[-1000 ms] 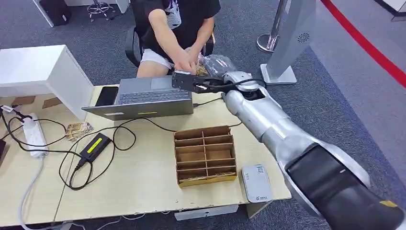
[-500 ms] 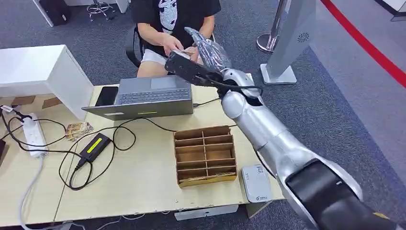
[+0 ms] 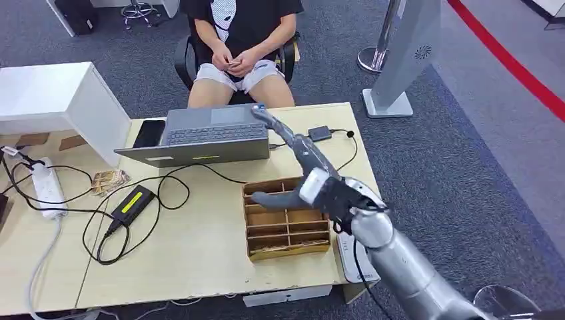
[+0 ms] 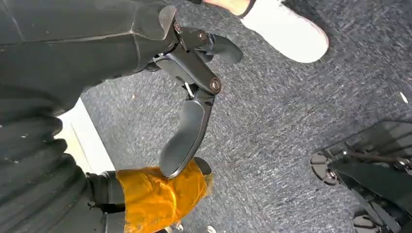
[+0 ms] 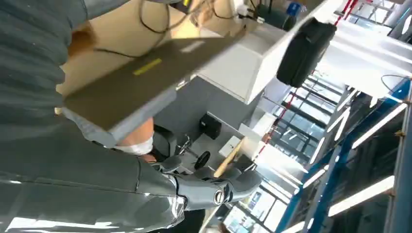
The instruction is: Pass the card to the sensor for recognition and then transmit it.
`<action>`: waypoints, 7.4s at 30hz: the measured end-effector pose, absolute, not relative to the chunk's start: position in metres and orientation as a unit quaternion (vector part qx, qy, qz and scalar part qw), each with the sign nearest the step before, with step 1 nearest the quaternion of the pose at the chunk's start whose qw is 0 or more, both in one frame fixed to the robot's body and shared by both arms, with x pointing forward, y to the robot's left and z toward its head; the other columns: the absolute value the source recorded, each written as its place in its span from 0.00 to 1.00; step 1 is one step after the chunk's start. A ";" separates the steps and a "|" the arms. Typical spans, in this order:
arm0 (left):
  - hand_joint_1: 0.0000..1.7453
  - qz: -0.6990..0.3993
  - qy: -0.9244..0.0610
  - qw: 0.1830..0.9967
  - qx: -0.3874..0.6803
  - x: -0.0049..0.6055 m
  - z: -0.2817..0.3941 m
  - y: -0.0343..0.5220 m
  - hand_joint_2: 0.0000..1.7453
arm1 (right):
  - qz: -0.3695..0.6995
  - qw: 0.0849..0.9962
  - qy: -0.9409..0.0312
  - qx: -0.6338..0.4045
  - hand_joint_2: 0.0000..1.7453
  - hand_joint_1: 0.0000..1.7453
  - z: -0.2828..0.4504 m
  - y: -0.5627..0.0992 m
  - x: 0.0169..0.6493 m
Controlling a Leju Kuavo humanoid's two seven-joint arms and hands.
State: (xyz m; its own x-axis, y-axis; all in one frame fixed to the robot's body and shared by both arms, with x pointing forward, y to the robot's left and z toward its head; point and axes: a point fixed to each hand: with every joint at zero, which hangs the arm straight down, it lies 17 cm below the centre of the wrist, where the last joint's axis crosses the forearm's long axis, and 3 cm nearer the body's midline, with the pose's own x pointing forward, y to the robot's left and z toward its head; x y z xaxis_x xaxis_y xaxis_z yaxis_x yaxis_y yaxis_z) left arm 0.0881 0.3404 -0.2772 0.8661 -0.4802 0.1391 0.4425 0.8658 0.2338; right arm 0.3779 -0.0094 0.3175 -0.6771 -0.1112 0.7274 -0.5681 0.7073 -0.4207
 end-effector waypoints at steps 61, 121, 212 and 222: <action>0.00 -0.227 -0.083 0.963 0.119 0.083 -0.278 0.351 1.00 | 0.454 0.398 -0.744 -0.285 1.00 0.00 0.096 -0.070 0.354; 0.00 -0.228 -0.077 0.963 0.120 0.086 -0.277 0.350 1.00 | 0.490 0.383 -0.680 -0.388 1.00 0.96 0.068 -0.092 0.368; 0.00 -0.327 -0.091 0.935 0.100 0.133 -0.269 0.327 1.00 | 0.356 0.500 -0.733 -0.293 1.00 0.20 0.309 -0.038 0.605; 0.00 -0.331 -0.090 0.934 0.101 0.133 -0.269 0.327 1.00 | 0.365 0.515 -0.729 -0.264 1.00 0.00 0.296 -0.028 0.603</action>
